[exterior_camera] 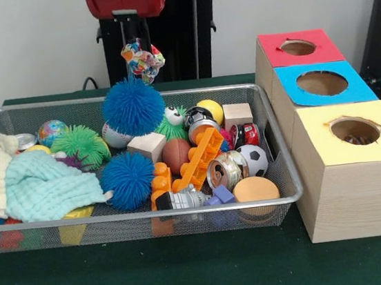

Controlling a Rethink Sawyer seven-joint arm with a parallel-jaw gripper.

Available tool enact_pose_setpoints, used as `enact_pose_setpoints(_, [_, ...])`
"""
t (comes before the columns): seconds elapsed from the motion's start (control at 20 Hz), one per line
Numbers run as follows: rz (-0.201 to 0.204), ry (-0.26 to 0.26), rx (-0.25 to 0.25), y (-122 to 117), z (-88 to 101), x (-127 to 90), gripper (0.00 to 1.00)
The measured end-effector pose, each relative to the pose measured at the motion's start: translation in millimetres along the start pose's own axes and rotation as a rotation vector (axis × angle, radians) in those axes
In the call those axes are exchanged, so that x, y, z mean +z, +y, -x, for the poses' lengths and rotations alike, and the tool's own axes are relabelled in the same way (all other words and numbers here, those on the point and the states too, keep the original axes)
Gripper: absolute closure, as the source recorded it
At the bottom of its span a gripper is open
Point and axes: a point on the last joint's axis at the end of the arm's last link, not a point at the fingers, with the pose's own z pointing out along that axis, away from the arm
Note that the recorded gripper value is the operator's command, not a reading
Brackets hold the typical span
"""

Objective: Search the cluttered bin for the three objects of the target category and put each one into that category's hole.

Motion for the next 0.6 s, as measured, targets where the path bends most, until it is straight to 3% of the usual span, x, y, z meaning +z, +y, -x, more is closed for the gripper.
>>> enact_pose_setpoints(0.2, [0.004,-0.016,-0.002,0.9,5.3,3.8,1.00])
enact_pose_setpoints(0.4, [0.015,-0.028,0.000,0.8,7.7,22.1,1.00])
enact_pose_setpoints(0.6, [0.014,-0.021,-0.007,4.7,7.0,16.6,1.00])
